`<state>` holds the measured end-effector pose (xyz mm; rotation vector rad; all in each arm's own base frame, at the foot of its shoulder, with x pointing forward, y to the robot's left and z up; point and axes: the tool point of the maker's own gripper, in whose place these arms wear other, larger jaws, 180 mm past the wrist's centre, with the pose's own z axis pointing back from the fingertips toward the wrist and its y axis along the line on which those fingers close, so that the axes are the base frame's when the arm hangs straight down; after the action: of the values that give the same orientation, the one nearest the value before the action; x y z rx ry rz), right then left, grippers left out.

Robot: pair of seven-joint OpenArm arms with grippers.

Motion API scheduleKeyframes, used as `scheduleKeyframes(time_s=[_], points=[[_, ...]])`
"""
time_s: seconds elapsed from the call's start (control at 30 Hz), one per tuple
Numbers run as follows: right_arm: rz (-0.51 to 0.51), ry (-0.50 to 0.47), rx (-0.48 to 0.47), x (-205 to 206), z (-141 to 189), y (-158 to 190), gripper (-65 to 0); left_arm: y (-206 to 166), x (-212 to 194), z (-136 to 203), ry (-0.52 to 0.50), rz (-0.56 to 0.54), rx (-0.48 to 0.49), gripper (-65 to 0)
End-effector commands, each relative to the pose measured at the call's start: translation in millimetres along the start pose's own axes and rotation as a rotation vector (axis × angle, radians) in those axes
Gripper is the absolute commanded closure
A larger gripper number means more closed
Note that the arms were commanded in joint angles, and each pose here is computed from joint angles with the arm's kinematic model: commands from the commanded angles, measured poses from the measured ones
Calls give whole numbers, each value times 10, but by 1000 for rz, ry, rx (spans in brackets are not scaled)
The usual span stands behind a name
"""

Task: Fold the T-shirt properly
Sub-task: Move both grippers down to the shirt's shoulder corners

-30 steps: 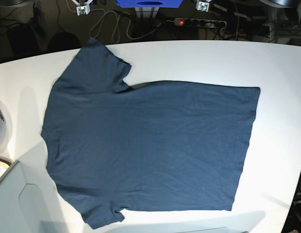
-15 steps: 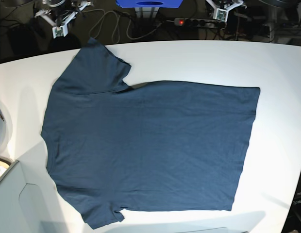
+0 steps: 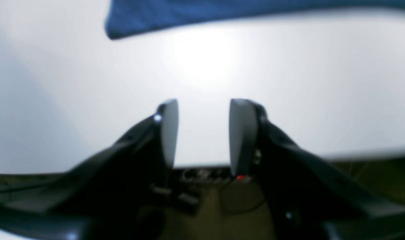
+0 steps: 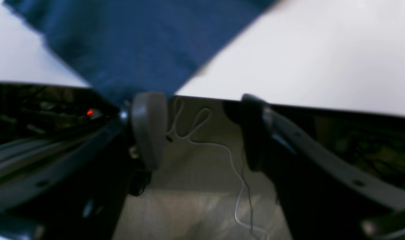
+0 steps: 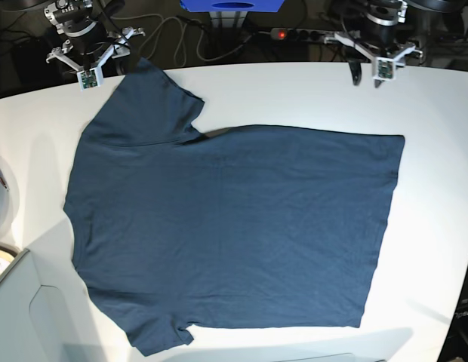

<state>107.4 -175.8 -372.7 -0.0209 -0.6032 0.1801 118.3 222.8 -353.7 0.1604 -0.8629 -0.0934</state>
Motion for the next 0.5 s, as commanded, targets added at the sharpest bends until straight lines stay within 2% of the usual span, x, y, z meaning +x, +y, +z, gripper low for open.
scheduleKeyframes(time_s=[0.0,0.1,0.2,0.3,0.47], points=[[16,-32,9,97,18,14,-375,140,165,-27,-59,20,34,-258],[23,-35,28,146,-22,77,-383,419,392,-171,-143,147,80,-253],[23,-36,26,166,-40,70,-383,469,562,-285,-206,194,28,-255],[26,-26,27,149,-40,70,-383,548,569,-464,-181,220,-7,-256],[29,-23,25,147,-41,58,-383,956,371,-818,-93,311,52,-256]])
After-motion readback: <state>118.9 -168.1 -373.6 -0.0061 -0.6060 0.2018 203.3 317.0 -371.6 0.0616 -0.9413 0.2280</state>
